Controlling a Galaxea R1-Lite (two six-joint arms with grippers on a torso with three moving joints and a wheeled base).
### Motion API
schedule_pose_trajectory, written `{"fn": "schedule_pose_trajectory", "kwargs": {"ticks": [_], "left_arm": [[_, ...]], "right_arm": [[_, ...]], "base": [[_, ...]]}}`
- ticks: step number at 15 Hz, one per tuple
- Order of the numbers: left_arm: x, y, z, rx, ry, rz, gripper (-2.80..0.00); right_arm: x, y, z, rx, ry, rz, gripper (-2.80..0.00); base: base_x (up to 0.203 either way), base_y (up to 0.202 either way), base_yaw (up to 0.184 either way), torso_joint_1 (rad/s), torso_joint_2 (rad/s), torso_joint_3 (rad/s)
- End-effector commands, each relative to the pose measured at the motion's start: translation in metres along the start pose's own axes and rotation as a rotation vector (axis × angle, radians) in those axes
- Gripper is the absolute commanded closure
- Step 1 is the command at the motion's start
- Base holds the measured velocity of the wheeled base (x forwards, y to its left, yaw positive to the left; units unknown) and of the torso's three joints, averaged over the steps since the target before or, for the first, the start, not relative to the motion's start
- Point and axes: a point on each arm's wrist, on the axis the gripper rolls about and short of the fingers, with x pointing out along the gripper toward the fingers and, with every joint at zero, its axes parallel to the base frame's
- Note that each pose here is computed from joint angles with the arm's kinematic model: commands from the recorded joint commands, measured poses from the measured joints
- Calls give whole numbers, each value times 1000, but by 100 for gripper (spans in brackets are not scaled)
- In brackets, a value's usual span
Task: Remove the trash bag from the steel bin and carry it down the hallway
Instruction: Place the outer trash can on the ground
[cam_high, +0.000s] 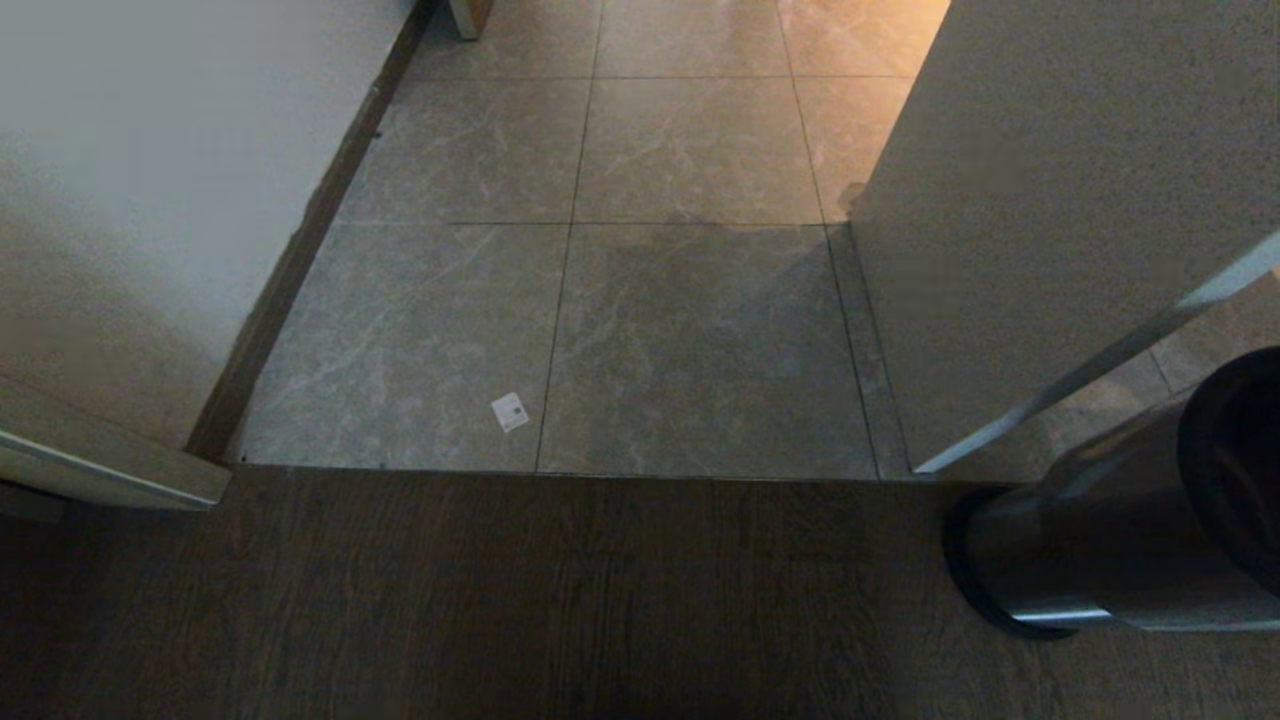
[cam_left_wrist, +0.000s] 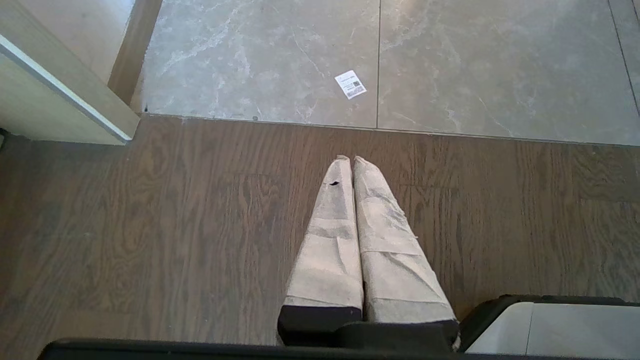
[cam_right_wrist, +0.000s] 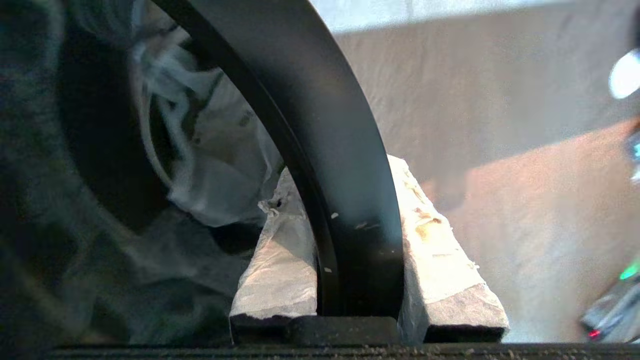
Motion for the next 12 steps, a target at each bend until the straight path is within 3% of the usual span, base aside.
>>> {"fn": "schedule_pose_trajectory", "kwargs": {"ticks": [1,12], "left_arm": [[0,0,0,0,-1,0,0],[0,0,0,0,-1,0,0]], "right_arm": [[-42,8,15,-44,-96,-40,0],[-129,27,38,-82,-76,-53,0]], "base": [[0,0,0,0,0,0],[0,0,0,0,0,0]]}}
